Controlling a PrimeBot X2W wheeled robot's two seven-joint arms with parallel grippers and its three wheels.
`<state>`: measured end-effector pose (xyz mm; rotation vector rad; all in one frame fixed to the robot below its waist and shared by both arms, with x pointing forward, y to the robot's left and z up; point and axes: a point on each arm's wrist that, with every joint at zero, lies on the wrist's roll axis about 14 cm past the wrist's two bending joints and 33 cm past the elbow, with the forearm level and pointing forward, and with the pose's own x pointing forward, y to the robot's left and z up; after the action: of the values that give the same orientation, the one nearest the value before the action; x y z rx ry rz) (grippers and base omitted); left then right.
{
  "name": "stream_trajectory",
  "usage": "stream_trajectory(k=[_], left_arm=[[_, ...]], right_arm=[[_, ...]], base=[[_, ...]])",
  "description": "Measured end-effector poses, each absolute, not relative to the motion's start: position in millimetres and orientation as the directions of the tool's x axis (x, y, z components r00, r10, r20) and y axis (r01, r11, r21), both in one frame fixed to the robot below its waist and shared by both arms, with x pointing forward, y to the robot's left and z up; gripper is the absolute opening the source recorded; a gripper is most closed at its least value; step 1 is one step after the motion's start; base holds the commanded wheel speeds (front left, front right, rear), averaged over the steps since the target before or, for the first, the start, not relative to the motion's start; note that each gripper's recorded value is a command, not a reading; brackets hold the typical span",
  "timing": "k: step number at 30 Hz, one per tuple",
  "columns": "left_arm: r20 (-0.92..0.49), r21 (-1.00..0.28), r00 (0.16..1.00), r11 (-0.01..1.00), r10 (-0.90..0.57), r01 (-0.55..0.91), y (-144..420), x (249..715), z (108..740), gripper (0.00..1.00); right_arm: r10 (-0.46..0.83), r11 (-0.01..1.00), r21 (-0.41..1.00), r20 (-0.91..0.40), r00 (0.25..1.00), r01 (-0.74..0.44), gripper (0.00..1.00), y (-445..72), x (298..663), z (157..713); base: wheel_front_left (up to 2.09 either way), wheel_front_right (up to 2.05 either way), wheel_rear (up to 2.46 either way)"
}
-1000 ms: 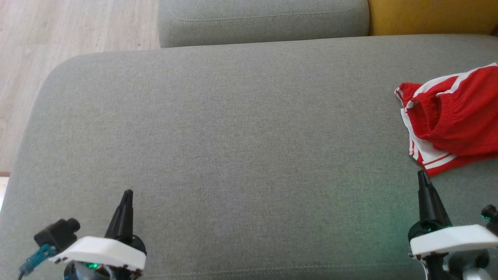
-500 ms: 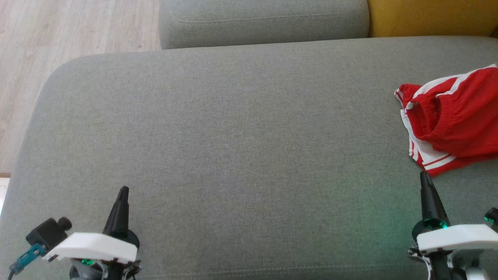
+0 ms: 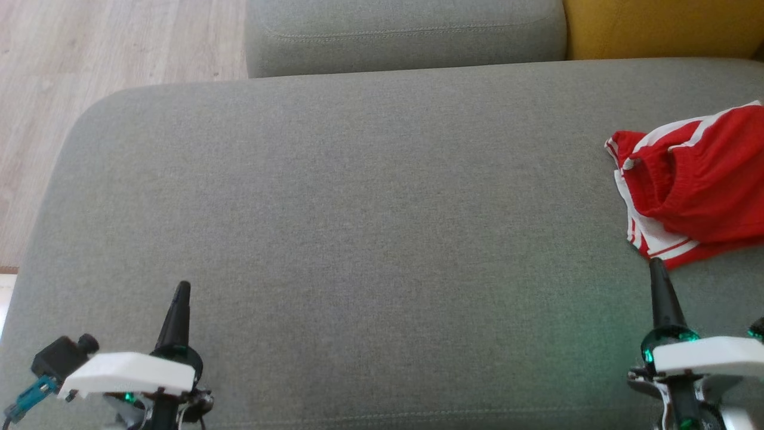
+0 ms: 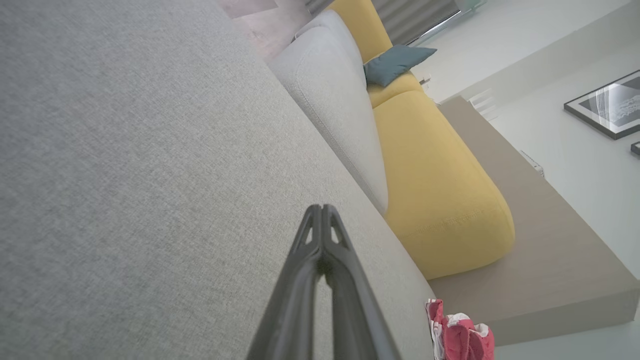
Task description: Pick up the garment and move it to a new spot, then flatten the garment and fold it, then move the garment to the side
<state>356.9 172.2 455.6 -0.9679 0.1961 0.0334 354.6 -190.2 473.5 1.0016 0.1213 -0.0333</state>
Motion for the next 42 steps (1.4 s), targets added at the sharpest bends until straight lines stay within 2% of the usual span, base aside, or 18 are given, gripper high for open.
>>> stream_trajectory(k=[21,42], left_arm=[[-0.154,-0.934,0.987,0.332,-0.047,-0.13,179.9,364.7,463.4,0.0],[-0.125,-0.988,0.991,0.098,-0.039,-0.12,184.3,369.2,469.5,0.0]], right_arm=[[0.006,0.31,0.946,-0.098,0.995,0.091,0.0,-196.2,364.1,477.0],[-0.021,0.08,0.993,-0.089,0.996,0.09,0.0,-202.0,370.7,477.9]], base=[[0.0,0.0,0.0],[0.0,0.0,0.0]])
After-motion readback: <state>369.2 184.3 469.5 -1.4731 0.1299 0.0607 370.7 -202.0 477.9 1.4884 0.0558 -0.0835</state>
